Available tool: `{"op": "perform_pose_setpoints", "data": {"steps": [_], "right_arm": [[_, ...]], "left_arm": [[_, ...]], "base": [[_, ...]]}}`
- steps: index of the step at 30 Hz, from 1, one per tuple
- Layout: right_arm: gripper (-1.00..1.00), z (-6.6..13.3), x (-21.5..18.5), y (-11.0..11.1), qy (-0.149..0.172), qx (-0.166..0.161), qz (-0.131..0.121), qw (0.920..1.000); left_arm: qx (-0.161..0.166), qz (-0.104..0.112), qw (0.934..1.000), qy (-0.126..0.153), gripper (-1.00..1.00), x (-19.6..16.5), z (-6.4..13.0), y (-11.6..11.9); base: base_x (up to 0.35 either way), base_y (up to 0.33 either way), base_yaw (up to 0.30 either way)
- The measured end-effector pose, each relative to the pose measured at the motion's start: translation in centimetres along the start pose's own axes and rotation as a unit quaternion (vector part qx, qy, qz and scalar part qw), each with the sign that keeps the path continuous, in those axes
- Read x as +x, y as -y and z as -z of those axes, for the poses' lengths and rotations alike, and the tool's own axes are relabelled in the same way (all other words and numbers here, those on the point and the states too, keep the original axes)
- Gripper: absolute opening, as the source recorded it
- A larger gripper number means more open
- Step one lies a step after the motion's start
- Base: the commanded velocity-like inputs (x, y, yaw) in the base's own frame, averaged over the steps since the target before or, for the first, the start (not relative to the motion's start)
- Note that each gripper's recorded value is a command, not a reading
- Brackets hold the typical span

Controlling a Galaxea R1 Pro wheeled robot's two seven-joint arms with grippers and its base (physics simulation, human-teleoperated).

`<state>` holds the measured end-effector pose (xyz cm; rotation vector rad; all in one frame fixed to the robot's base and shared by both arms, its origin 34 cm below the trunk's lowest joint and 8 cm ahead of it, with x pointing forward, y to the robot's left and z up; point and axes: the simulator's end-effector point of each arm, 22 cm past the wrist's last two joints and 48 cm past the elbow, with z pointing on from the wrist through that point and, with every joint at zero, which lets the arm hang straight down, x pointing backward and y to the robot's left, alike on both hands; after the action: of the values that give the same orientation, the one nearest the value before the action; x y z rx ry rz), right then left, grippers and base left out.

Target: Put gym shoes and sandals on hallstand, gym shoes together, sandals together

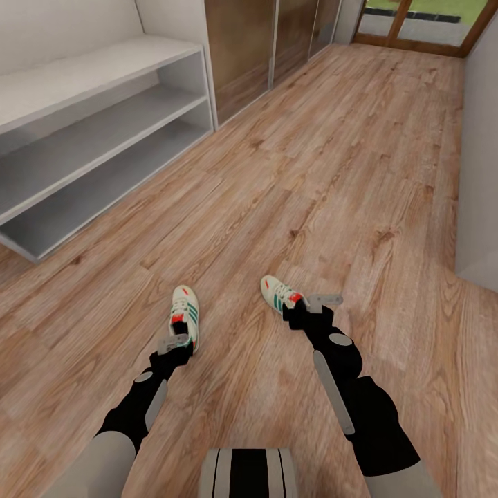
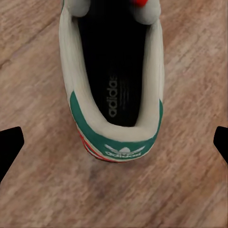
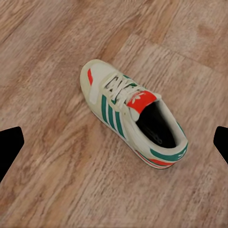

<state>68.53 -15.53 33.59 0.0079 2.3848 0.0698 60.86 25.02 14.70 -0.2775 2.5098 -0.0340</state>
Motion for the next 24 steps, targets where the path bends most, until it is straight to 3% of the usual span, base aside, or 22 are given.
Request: {"op": "perform_pose_setpoints", "data": {"steps": [19,24], "right_arm": [[1.00,0.0,0.0,0.0,0.000,0.000,0.000,1.0000],[1.00,-0.7,1.1,0.1,-0.010,0.000,-0.001,0.9999]], "left_arm": [[-0.002,0.001,1.0000,0.006,1.00,-0.3,0.0,-0.1],[-0.005,0.001,1.0000,-0.004,1.00,0.9,-0.5,-0.4]], "base": [[0.044,-0.013,0.000],[0.000,0.000,0.000]]}}
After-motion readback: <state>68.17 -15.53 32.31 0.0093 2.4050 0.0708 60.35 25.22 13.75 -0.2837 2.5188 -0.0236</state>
